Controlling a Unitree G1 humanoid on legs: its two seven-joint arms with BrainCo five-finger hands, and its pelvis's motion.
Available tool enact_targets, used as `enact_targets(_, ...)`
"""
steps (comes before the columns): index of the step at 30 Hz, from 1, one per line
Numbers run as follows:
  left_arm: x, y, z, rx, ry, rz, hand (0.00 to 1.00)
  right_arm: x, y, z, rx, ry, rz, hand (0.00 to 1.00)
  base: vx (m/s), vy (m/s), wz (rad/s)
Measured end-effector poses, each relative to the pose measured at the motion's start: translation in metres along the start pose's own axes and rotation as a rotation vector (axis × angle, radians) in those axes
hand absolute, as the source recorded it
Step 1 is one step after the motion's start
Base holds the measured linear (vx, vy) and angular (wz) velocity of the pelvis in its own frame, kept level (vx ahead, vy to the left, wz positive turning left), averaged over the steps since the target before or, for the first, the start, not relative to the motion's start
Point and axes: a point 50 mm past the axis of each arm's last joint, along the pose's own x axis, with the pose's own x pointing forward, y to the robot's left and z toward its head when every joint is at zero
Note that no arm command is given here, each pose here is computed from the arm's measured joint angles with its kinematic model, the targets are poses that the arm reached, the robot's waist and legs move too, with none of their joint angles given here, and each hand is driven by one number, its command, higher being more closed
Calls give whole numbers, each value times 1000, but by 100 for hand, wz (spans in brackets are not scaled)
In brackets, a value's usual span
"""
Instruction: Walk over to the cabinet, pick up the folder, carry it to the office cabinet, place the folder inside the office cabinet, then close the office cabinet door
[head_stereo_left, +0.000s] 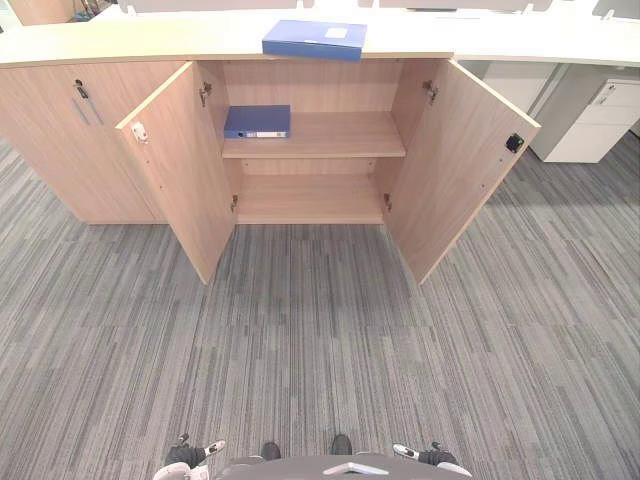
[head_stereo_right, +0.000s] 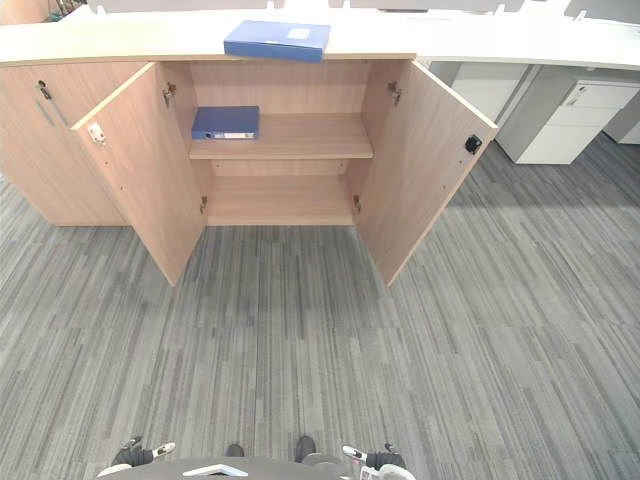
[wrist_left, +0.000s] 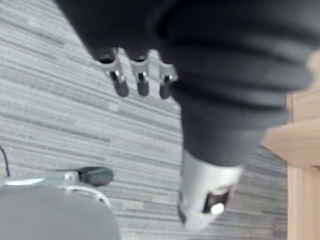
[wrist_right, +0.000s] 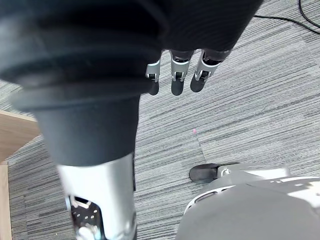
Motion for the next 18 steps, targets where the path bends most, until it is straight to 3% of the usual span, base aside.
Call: enact_targets(18, 1, 3, 0, 7, 6, 7, 0, 1, 4, 2, 7, 9, 8, 0, 1, 0, 1)
